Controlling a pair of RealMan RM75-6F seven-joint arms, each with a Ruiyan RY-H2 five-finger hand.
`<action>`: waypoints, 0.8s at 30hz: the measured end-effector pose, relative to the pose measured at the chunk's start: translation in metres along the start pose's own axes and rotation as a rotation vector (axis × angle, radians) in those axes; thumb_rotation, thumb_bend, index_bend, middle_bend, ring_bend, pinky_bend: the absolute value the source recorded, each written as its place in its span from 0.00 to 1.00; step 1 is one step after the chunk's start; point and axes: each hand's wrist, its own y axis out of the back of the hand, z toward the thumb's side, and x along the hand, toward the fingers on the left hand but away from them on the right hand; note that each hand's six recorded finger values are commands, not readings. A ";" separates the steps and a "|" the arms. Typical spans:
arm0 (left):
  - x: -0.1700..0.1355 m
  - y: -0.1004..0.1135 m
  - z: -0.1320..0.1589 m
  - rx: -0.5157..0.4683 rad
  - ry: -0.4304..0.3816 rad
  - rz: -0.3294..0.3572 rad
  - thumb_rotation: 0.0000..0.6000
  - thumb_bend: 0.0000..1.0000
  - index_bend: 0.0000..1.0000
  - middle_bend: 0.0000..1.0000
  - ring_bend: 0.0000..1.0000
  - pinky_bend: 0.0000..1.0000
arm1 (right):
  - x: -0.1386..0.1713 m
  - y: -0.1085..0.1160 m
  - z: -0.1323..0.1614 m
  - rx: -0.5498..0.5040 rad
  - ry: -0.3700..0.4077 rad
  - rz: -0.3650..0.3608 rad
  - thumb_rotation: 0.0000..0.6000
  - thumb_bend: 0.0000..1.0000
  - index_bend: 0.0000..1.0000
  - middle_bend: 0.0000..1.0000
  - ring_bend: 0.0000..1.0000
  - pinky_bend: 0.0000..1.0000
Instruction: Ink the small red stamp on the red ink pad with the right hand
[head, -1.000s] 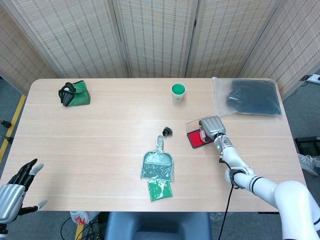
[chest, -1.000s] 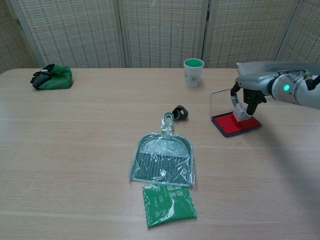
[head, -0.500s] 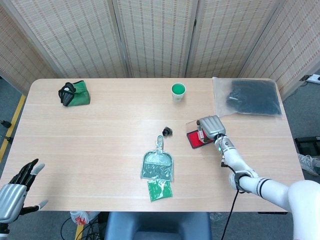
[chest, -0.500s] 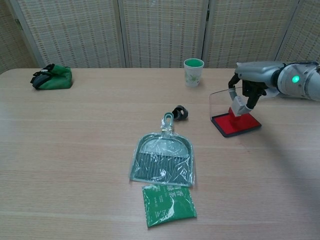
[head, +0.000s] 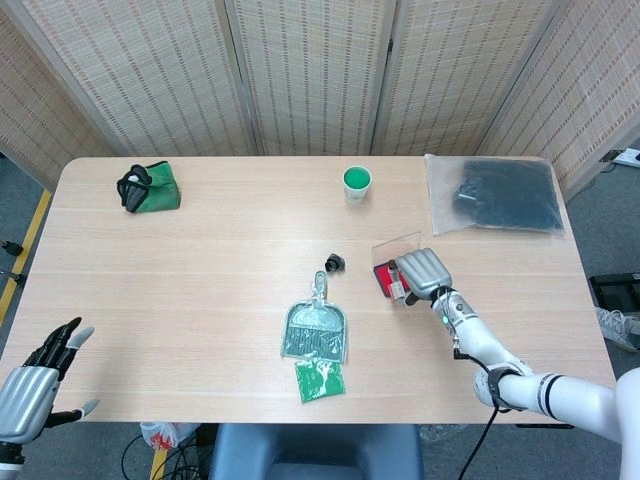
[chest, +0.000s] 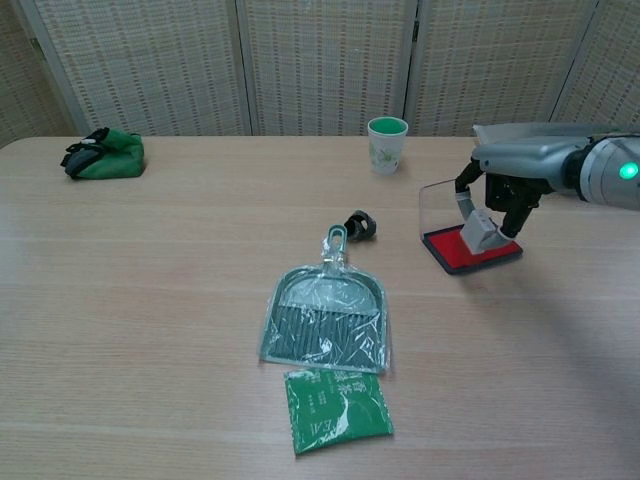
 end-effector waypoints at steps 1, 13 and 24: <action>0.000 0.000 0.000 0.000 0.001 -0.001 1.00 0.18 0.08 0.00 0.00 0.26 | 0.000 -0.005 0.002 -0.004 0.006 0.011 1.00 0.29 0.90 0.94 0.75 0.69; 0.000 0.000 0.000 0.000 0.001 -0.001 1.00 0.18 0.08 0.00 0.00 0.26 | -0.002 -0.028 0.012 0.007 0.048 0.066 1.00 0.27 0.90 0.91 0.73 0.69; -0.001 0.001 -0.001 -0.005 0.002 -0.004 1.00 0.17 0.08 0.00 0.00 0.26 | -0.005 -0.038 0.012 0.019 0.045 0.107 1.00 0.26 0.89 0.89 0.71 0.69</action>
